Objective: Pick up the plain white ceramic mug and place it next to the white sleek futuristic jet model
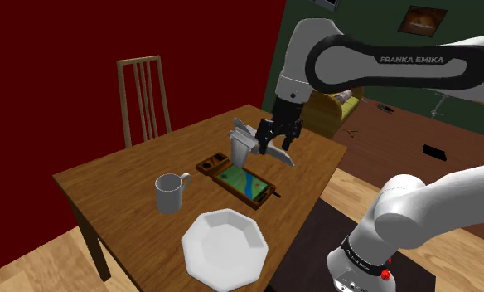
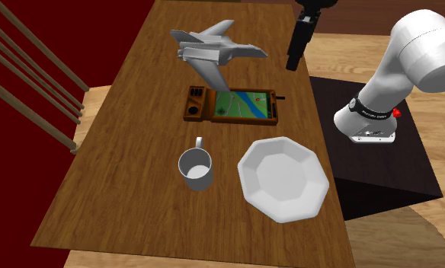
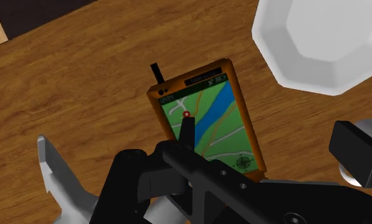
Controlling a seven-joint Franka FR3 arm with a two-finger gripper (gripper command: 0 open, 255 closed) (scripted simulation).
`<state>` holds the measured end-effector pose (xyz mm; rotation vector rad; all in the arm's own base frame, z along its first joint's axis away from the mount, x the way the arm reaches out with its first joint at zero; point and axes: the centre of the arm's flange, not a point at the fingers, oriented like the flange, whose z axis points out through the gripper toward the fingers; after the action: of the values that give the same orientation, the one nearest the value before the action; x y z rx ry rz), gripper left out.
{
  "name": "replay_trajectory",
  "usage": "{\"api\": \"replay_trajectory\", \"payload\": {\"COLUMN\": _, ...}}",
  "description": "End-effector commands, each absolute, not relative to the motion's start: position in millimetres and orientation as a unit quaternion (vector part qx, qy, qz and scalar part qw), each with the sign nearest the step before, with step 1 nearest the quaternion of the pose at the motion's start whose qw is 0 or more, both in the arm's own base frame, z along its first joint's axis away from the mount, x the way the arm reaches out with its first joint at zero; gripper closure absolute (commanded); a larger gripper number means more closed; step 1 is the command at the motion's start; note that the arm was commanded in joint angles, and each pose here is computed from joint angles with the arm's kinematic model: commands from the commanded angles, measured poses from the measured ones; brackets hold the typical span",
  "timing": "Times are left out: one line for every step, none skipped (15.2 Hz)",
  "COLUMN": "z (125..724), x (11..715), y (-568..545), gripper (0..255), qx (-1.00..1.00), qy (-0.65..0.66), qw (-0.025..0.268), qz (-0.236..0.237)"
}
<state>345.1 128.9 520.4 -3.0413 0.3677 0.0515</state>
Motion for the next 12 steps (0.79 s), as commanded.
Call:
{"api": "replay_trajectory", "payload": {"z": 512, "x": 355, "y": 153, "gripper": 0, "qx": -0.991, "qy": 0.131, "qw": 0.035, "qz": 0.013}}
{"api": "replay_trajectory", "payload": {"z": 508, "x": 361, "y": 164, "gripper": 0, "qx": -0.99, "qy": 0.136, "qw": 0.033, "qz": 0.011}}
{"api": "replay_trajectory", "payload": {"z": 503, "x": 367, "y": 176, "gripper": 0, "qx": -0.989, "qy": 0.141, "qw": 0.03, "qz": 0.009}}
{"api": "replay_trajectory", "payload": {"z": 499, "x": 373, "y": 187, "gripper": 0, "qx": -0.989, "qy": 0.146, "qw": 0.028, "qz": 0.008}}
{"api": "replay_trajectory", "payload": {"z": 494, "x": 379, "y": 198, "gripper": 0, "qx": -0.988, "qy": 0.151, "qw": 0.026, "qz": 0.006}}
{"api": "replay_trajectory", "payload": {"z": 490, "x": 385, "y": 210, "gripper": 0, "qx": -0.987, "qy": 0.156, "qw": 0.023, "qz": 0.004}}
{"api": "replay_trajectory", "payload": {"z": 485, "x": 391, "y": 221, "gripper": 0, "qx": -0.987, "qy": 0.161, "qw": 0.021, "qz": 0.002}}
{"api": "replay_trajectory", "payload": {"z": 481, "x": 398, "y": 232, "gripper": 0, "qx": -0.986, "qy": 0.166, "qw": 0.019, "qz": 0.001}}
{"api": "replay_trajectory", "payload": {"z": 476, "x": 404, "y": 243, "gripper": 0, "qx": -0.985, "qy": 0.171, "qw": 0.017, "qz": -0.001}}
{"api": "replay_trajectory", "payload": {"z": 471, "x": 411, "y": 254, "gripper": 0, "qx": -0.984, "qy": 0.176, "qw": 0.014, "qz": -0.003}}
{"api": "replay_trajectory", "payload": {"z": 466, "x": 418, "y": 264, "gripper": 0, "qx": -0.983, "qy": 0.181, "qw": 0.012, "qz": -0.005}}
{"api": "replay_trajectory", "payload": {"z": 462, "x": 425, "y": 275, "gripper": 0, "qx": -0.982, "qy": 0.186, "qw": 0.01, "qz": -0.007}}
